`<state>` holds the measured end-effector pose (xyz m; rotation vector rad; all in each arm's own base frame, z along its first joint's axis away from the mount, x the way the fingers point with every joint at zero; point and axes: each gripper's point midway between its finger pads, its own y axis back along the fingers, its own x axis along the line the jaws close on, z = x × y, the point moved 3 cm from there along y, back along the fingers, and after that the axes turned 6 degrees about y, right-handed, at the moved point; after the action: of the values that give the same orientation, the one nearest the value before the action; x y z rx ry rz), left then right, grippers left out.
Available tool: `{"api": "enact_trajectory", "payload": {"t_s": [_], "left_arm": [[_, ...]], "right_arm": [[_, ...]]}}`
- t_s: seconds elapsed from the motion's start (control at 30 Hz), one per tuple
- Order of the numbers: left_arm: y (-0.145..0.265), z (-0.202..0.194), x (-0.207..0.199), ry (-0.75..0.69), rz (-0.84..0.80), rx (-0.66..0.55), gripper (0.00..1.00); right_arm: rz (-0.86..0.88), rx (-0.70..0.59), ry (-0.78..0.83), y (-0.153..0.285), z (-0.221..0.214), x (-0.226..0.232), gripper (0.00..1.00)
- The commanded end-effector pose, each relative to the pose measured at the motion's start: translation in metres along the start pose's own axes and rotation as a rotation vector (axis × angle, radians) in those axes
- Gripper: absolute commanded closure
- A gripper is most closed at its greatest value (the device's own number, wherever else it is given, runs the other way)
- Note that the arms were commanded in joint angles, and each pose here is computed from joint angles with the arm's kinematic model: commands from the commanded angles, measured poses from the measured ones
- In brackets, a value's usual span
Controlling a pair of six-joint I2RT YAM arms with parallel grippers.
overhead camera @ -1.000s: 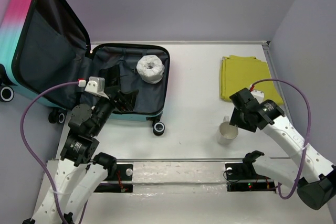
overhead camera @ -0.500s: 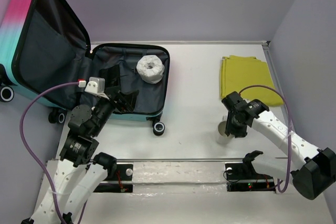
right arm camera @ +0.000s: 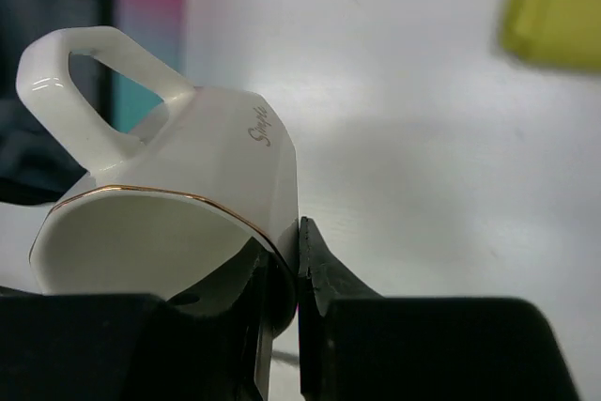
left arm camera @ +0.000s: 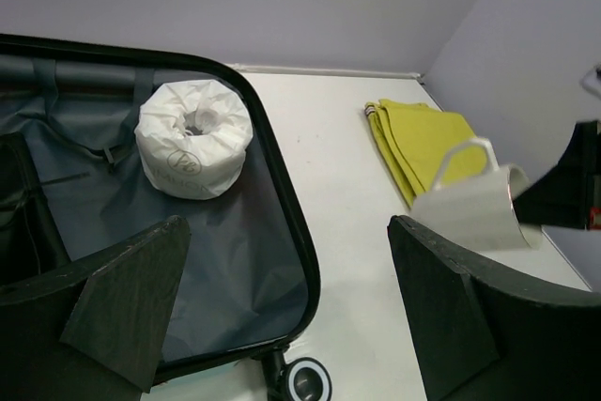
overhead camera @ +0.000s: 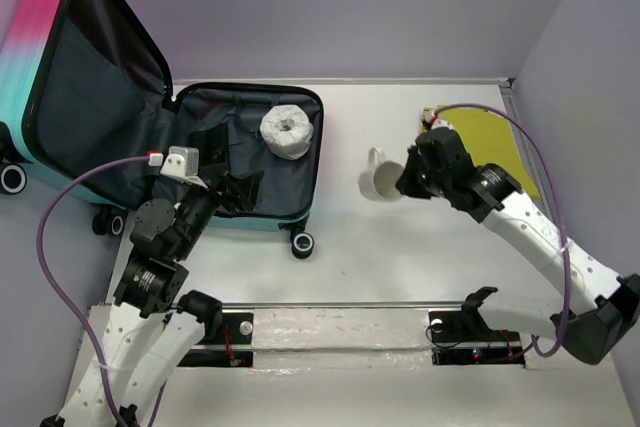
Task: Pack the luggage
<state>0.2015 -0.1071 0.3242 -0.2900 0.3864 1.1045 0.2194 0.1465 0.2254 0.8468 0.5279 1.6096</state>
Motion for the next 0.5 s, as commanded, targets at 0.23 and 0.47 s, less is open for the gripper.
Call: {"api": "enact_trajectory", "payload": {"t_s": [0.23,0.47], "left_arm": [[0.010,0.043,0.054,0.141,0.426,-0.220,0.01],[0.018,0.049,0.071,0.168,0.543,-0.266,0.01]], "right_arm": [[0.567,-0.569,0.321,-0.040,0.171,0.240,0.93],[0.537,-0.582,0.471,-0.114,0.163,0.308,0.93]]}}
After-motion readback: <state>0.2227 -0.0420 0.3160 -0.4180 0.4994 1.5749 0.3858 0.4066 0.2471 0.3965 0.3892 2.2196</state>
